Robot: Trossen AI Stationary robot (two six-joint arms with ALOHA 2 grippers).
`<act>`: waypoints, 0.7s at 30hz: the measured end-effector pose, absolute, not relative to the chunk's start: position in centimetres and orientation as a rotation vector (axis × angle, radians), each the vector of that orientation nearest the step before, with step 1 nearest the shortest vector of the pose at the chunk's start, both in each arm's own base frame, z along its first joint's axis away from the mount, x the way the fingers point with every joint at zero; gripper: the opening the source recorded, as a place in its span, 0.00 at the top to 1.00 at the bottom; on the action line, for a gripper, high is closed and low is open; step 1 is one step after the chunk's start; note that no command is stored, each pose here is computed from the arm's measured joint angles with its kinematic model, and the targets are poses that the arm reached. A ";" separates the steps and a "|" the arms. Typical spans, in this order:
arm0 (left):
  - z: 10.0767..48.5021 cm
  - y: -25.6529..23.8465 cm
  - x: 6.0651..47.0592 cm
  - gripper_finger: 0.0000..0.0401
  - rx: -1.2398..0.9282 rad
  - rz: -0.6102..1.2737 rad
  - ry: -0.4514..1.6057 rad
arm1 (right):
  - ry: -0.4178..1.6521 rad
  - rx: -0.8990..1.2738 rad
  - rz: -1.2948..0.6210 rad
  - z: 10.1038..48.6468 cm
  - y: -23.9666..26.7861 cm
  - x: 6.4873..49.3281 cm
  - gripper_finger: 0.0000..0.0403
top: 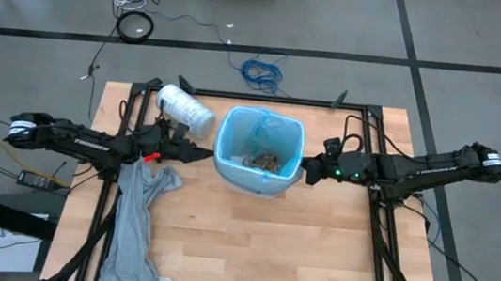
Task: Place trash/remove bag and relplace
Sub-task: Remove the blue trash bag from the trash bin
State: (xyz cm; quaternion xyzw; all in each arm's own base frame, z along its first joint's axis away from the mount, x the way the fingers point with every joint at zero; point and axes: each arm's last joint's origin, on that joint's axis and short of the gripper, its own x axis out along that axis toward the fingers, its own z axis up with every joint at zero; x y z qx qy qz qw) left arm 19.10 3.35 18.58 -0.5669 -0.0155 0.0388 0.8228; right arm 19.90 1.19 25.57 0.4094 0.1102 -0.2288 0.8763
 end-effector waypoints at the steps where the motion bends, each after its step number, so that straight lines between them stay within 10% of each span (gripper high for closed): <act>1: 18.6 3.4 19.1 0.68 -1.199 0.085 -0.039 | 0.233 0.856 -0.471 25.6 1.2 19.9 0.96; 21: 18.9 3.8 19.0 0.68 -1.170 0.183 -0.144 | 0.254 0.852 -0.444 25.5 1.3 19.9 0.97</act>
